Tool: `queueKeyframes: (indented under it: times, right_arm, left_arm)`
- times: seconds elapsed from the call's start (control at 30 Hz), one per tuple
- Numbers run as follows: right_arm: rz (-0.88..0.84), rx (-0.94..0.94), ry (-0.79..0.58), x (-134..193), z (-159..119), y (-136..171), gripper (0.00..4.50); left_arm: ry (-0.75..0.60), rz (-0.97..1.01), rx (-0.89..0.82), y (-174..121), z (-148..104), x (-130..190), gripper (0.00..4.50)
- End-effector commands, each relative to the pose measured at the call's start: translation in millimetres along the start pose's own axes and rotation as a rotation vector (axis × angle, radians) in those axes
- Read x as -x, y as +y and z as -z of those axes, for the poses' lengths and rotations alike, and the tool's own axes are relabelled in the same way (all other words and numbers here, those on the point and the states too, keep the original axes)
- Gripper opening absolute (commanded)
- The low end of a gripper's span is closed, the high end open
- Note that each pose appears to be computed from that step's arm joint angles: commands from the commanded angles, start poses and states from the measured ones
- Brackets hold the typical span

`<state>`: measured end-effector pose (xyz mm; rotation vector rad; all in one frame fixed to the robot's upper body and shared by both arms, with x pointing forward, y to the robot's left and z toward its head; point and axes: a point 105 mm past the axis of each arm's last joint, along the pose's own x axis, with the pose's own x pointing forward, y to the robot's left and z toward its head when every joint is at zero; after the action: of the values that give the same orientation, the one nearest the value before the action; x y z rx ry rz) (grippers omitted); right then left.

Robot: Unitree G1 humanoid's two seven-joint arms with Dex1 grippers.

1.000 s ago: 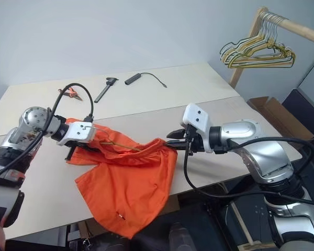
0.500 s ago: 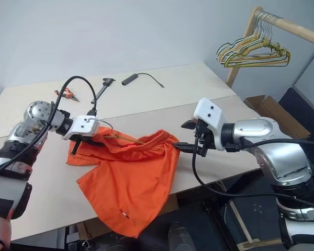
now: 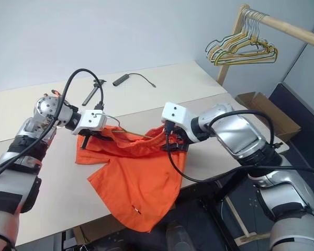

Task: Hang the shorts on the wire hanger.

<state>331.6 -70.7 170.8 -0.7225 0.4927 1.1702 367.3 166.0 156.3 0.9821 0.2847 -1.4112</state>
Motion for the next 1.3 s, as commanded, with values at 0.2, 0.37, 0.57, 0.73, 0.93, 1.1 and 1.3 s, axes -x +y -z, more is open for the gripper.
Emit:
queueKeyframes:
  times: [0.2, 0.37, 0.57, 0.73, 0.93, 1.1, 1.3]
  right_arm:
    - [0.054, 0.047, 0.044, -5, -5, -16, 3.2]
    - [0.074, 0.068, 0.068, -6, -2, -17, 1.54]
    - [0.081, 0.033, 0.032, 0, -2, -16, 0.91]
    - [0.058, -0.019, -0.004, 10, 5, -6, 0.87]
    - [0.058, -0.186, -0.038, 27, 32, 16, 0.87]
    - [0.13, -0.376, -0.067, 43, 55, 29, 0.87]
    - [0.177, -0.519, -0.137, 46, 57, 40, 0.87]
  left_arm:
    - [-0.075, -0.075, -0.031, 17, -22, 14, 0.0]
    - [-0.083, -0.073, -0.031, 18, -25, 14, 0.0]
    - [-0.084, -0.08, -0.039, 18, -25, 16, 0.0]
    - [-0.146, -0.162, -0.056, 26, -32, 20, 0.26]
    - [-0.257, -0.176, -0.058, 26, -50, 37, 1.98]
    - [-0.312, -0.28, -0.036, 36, -59, 56, 3.43]
    - [-0.368, -0.272, 0.017, 29, -58, 47, 4.48]
